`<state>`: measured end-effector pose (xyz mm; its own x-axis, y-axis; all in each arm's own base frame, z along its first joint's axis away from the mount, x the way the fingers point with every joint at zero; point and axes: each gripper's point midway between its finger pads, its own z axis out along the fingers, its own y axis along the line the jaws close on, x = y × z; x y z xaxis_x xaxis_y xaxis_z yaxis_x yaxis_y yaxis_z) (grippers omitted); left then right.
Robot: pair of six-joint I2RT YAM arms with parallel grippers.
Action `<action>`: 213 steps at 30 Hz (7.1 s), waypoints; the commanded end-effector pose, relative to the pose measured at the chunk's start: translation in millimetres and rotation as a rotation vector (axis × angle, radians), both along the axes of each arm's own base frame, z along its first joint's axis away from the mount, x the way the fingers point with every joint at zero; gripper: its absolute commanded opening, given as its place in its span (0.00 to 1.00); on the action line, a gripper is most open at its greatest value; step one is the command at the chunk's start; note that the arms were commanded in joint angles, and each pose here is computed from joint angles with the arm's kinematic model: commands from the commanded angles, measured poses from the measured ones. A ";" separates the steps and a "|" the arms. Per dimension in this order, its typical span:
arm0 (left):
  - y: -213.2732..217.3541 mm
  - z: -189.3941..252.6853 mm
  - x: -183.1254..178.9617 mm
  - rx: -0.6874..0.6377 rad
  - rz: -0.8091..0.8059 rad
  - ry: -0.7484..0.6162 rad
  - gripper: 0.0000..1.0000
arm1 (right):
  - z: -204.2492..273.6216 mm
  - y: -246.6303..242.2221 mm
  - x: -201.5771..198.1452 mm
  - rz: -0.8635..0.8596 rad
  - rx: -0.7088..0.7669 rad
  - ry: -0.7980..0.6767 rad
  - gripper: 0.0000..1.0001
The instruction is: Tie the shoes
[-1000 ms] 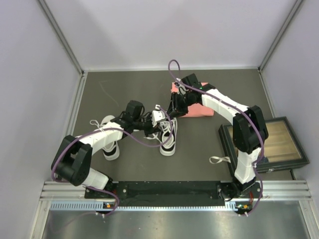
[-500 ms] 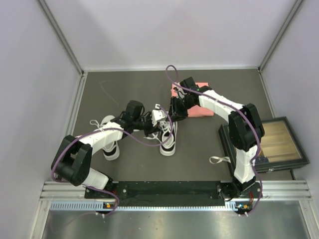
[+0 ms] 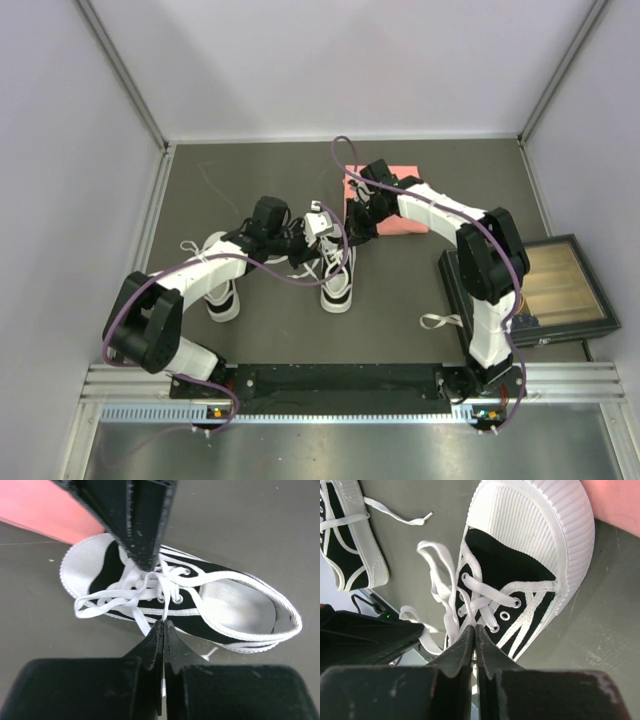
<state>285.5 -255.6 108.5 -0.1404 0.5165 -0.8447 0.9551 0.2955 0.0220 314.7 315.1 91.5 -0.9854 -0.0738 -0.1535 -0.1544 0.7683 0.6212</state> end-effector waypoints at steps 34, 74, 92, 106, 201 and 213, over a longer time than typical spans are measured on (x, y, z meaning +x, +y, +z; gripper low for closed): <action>-29.6 20.5 13.8 -0.067 0.071 0.065 0.00 | 52.6 10.0 4.0 0.010 0.100 -0.145 0.04; -42.7 -15.6 26.7 -0.043 0.128 0.114 0.00 | 58.1 15.3 5.7 -0.010 0.102 -0.143 0.06; -50.3 -19.7 23.2 -0.064 0.107 0.160 0.00 | 75.4 6.3 0.9 -0.003 0.159 -0.180 0.43; -47.7 -18.8 25.4 -0.059 0.121 0.166 0.00 | 34.4 -38.9 4.9 -0.152 0.059 -0.095 0.18; 5.7 50.5 68.1 -0.217 0.279 0.213 0.50 | 50.7 11.0 3.1 0.043 0.156 -0.171 0.00; -25.5 47.3 82.9 -0.363 0.291 0.424 0.50 | 50.4 11.1 2.9 0.039 0.148 -0.170 0.00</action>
